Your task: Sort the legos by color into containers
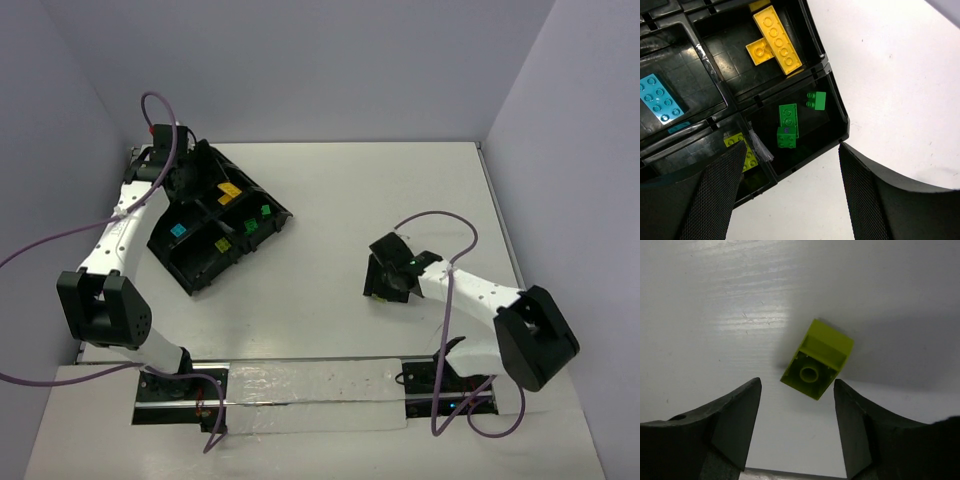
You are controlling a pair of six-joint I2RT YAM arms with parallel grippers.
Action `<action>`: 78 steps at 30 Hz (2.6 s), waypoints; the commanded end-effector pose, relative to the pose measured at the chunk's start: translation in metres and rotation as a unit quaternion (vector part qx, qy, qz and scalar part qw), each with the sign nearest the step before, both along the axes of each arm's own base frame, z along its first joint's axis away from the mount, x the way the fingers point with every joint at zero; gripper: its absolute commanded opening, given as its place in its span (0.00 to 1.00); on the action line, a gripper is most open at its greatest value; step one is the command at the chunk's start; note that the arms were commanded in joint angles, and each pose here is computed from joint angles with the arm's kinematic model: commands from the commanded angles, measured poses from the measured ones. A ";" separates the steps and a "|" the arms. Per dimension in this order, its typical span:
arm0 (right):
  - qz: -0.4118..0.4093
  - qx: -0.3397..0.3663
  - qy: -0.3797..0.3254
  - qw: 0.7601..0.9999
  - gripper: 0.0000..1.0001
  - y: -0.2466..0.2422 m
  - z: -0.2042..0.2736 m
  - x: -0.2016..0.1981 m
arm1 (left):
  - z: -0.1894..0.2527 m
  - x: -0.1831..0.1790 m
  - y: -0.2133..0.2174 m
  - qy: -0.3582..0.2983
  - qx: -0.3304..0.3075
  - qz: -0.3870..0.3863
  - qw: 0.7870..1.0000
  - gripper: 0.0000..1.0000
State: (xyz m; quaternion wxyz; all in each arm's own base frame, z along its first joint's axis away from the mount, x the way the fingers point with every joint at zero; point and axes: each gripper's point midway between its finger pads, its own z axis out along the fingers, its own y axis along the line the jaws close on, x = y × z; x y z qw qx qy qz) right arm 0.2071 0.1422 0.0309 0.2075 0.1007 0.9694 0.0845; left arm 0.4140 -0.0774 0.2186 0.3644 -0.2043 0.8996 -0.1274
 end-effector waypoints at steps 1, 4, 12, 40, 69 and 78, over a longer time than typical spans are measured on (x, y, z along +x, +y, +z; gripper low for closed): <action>0.002 0.012 0.001 1.000 0.62 0.018 -0.008 0.012 | 0.007 0.004 -0.002 -0.008 0.012 -0.013 1.000 0.82; 0.011 0.007 -0.008 1.000 0.38 0.021 -0.005 0.020 | 0.004 0.004 -0.003 -0.006 0.012 -0.017 1.000 0.82; 0.116 -0.046 -0.035 0.992 0.21 0.061 0.015 0.041 | -0.005 0.005 -0.004 0.003 0.011 -0.021 1.000 0.81; -0.181 -0.042 -0.262 0.947 0.71 -0.130 0.187 0.078 | -0.063 -0.119 -0.353 -0.065 0.072 -0.616 0.782 0.80; -0.188 -0.033 -0.274 0.943 0.72 -0.137 0.191 0.064 | -0.167 -0.159 -0.394 -0.098 0.235 -0.722 0.644 0.77; -0.186 -0.035 -0.271 0.944 0.73 -0.137 0.188 0.066 | -0.181 -0.165 -0.399 -0.088 0.209 -0.724 0.652 0.73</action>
